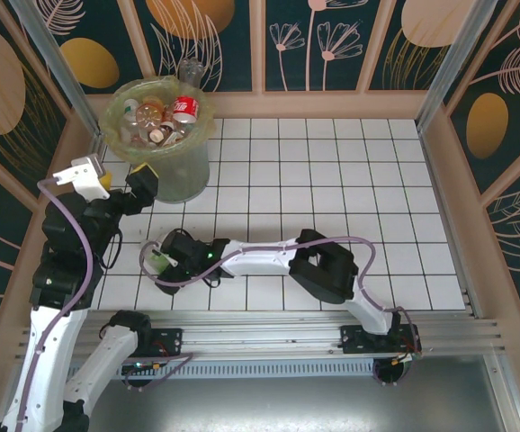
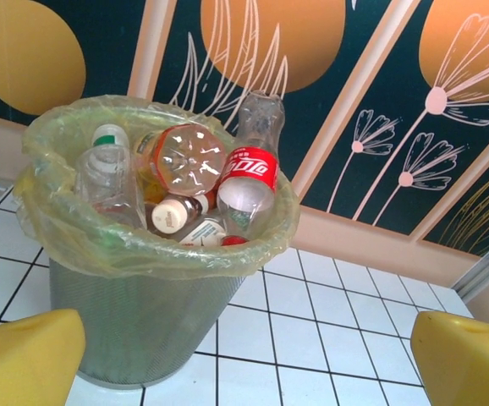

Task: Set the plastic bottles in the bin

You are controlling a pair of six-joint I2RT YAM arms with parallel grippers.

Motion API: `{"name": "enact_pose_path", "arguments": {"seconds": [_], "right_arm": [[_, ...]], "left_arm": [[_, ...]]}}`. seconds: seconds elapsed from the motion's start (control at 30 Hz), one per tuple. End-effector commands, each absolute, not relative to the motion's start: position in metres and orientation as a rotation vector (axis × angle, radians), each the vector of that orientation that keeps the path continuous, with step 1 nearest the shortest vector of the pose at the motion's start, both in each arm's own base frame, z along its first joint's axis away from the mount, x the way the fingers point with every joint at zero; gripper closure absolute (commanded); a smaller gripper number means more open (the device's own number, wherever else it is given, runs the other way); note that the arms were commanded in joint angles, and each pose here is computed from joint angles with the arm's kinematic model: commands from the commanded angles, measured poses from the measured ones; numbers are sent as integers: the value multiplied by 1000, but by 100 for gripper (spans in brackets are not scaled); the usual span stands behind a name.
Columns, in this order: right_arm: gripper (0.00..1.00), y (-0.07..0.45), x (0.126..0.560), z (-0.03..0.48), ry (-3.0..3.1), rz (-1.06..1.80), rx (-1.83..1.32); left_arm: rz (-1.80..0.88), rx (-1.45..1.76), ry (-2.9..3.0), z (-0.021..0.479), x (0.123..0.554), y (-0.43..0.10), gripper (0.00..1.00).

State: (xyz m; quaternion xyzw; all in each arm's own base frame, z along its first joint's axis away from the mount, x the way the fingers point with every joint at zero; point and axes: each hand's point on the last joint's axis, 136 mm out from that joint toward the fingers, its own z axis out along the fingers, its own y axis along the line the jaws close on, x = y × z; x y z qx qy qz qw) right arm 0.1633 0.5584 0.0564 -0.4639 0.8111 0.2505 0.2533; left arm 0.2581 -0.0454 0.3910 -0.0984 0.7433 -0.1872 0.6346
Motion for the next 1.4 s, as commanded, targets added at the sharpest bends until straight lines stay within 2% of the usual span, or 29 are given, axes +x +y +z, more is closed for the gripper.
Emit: {"name": "enact_pose_path", "arguments": {"seconds": [0.0,0.07,0.23,0.33,0.63,0.87,1.03,1.37], "right_arm": [[17,561,170,50,2209,572,-1266],[20,561,173,44,2218,539,-1266],[43,558,175,45,2216,535,-1255],[48,554,174,55,2200,587,-1229],[49,487,206,137,2178,960,-935],[49,423,228,213,2059,1197,-743],[49,410,231,244,1991,1169,-747],[49,414,236,263,1937,1117,-772]], "left_arm": [[-433,-253,1717,381,257,-44,1],[-446,-252,1719,379,257,-45,1],[-478,-249,1722,376,257,-49,2],[-512,-229,1723,375,258,-55,1],[-838,-113,1678,361,265,-103,1],[-1007,-222,1735,330,276,-116,3],[-1177,-359,1853,292,286,-132,4],[-1260,-382,1970,273,291,-156,6]]}}
